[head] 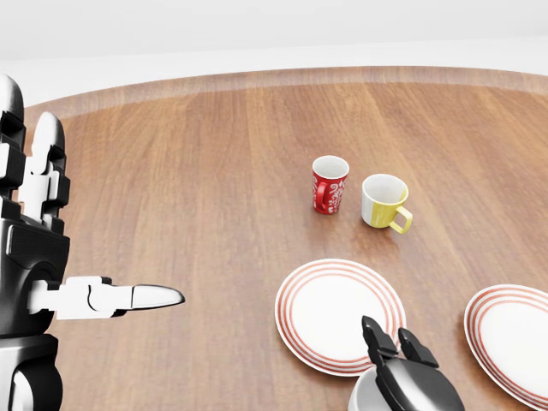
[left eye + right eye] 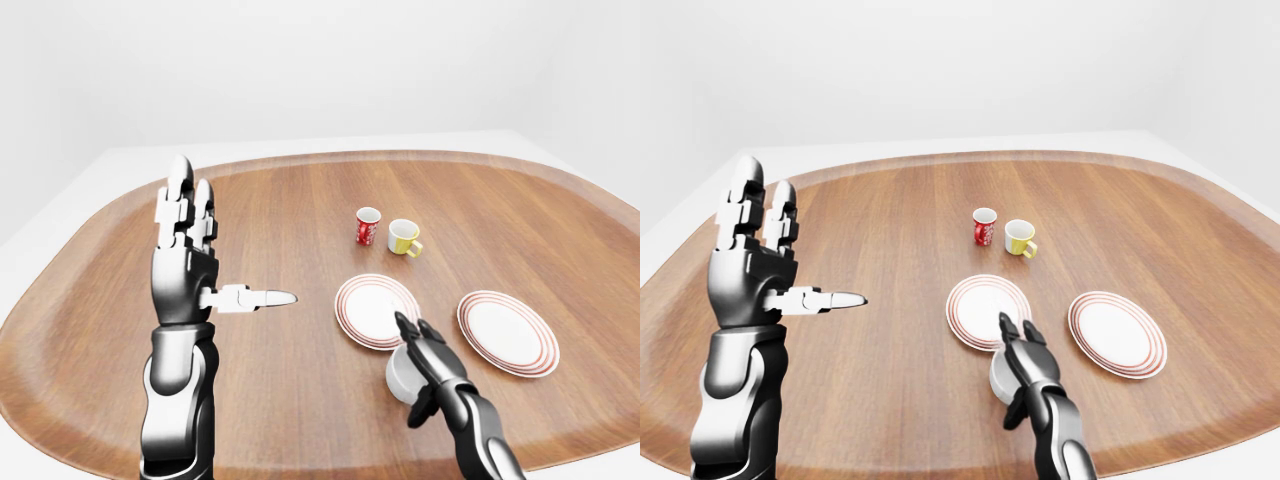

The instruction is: Put the white mug on the left plate.

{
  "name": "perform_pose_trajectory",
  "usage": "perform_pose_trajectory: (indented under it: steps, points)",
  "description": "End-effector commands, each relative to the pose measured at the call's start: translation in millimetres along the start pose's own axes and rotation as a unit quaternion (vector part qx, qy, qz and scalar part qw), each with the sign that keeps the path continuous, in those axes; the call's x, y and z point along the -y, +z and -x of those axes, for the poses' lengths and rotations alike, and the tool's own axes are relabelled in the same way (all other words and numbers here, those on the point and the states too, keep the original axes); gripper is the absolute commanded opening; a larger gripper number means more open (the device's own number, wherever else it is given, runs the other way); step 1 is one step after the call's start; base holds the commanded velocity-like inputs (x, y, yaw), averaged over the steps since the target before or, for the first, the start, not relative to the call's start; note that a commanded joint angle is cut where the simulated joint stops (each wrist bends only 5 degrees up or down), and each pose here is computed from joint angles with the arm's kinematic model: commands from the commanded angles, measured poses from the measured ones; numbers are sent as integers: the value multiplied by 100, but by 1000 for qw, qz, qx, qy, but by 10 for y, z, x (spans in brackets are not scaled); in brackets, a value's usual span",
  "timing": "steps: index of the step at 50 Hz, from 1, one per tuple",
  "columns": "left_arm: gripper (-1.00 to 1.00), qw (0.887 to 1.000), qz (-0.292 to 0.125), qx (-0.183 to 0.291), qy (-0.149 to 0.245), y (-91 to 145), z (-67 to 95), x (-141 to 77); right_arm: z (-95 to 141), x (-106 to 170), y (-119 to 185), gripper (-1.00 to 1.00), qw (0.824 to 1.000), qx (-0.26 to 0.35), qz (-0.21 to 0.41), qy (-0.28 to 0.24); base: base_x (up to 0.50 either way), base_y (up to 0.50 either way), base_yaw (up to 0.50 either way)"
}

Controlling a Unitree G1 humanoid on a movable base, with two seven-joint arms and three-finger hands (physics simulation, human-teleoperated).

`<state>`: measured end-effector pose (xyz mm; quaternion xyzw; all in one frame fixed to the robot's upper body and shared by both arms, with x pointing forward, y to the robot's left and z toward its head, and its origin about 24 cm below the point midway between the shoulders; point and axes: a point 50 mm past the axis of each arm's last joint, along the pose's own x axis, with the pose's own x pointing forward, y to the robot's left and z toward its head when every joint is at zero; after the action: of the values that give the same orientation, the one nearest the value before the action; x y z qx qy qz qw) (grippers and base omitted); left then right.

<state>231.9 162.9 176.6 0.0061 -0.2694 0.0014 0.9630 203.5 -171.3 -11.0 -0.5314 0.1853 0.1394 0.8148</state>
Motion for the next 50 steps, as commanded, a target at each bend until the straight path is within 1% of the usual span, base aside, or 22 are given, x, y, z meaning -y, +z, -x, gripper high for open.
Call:
perform_pose_trajectory:
  steps: [1, 2, 3, 8, 20, 23, 25, 34, 36, 42, 50]
  points:
    - [100, 1000, 0, 2, 1, 9, -3, 0, -39, -46, -71, 100, 1000, -14, 3, 4, 0, 0, 0]
    - [100, 1000, 0, 1, 1, 5, -4, -3, -35, -42, -67, -31, 1000, -13, 3, 4, 0, 0, 0]
    - [100, 1000, 0, 2, 1, 8, -6, -4, -28, -28, -59, -100, 1000, -11, 4, 1, 0, 0, 0]
    - [100, 1000, 1, 2, 2, 5, -5, -4, -7, -15, -45, -100, 1000, -8, -1, 2, 0, 0, 0]
    - [100, 1000, 1, -2, 3, -10, -7, -8, 48, 155, 64, -100, 1000, 18, -15, -4, 0, 0, 0]
    - [100, 1000, 1, -1, 3, -8, -9, -8, 93, 231, 143, -100, 999, 40, -35, -1, 0, 0, 0]
    - [100, 1000, 1, -2, 3, -13, -8, -7, 173, 269, 249, -100, 996, 71, -58, 21, 0, 0, 0]
    - [100, 1000, 1, -1, 3, -6, -10, -11, 350, 295, 430, -100, 987, 129, -75, 64, 0, 0, 0]
    - [100, 1000, 0, 0, 3, -6, -11, -12, 409, 334, 499, -100, 982, 152, -83, 72, 0, 0, 0]
    - [100, 1000, 0, 0, 4, -4, -13, -17, 462, 447, 592, -100, 978, 184, -83, 56, 0, 0, 0]
    - [100, 1000, -1, 3, 7, 6, -23, -38, 483, 558, 660, -100, 975, 205, -78, 34, 0, 0, 0]
